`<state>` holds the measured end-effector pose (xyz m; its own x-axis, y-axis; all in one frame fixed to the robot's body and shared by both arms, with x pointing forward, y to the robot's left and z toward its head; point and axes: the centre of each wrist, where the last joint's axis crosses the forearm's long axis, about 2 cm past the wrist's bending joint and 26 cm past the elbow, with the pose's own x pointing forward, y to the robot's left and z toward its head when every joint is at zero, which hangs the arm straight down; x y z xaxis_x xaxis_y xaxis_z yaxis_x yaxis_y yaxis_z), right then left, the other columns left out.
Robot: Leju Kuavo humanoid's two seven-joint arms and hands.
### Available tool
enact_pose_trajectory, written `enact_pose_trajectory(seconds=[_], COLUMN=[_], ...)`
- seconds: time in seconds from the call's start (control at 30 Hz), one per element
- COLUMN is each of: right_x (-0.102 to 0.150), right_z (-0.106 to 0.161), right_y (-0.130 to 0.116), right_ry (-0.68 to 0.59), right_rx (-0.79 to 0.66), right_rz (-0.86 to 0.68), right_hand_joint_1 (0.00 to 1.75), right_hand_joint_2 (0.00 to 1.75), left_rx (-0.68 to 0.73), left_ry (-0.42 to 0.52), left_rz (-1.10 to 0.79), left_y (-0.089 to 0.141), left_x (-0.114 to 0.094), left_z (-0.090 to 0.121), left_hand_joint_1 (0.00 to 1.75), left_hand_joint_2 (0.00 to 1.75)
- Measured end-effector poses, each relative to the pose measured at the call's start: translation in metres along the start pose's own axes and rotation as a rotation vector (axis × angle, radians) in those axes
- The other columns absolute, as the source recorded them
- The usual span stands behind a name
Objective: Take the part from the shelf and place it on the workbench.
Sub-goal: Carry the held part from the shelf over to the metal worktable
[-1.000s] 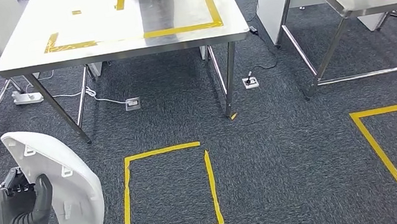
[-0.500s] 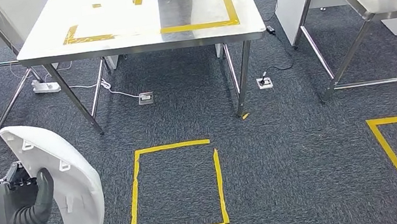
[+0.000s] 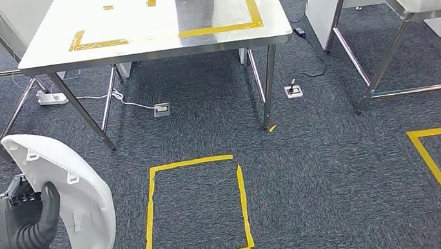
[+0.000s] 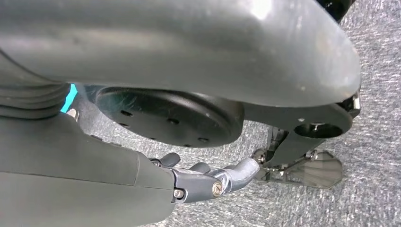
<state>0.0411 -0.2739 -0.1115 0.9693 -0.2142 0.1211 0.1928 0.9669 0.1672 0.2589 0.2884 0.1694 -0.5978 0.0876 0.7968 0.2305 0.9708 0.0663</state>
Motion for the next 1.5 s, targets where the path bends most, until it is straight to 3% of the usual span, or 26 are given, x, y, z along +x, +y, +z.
enact_pose_trajectory(seconds=[0.53, 1.5], right_x=[0.000, -0.002], right_z=[0.000, 0.000], right_y=[0.003, 0.004], right_ry=[-0.014, -0.005], right_rx=[0.016, 0.017], right_rz=[0.005, -0.003], right_hand_joint_1=[0.00, 0.00], right_hand_joint_2=[0.00, 0.00], left_rx=[0.033, 0.015], left_ry=[-0.050, -0.053], left_rz=[-0.100, -0.096], left_y=[0.031, 0.040], left_x=[0.007, 0.002], left_z=[-0.005, -0.006], left_hand_joint_1=[1.75, 1.75], left_hand_joint_2=[1.75, 1.75])
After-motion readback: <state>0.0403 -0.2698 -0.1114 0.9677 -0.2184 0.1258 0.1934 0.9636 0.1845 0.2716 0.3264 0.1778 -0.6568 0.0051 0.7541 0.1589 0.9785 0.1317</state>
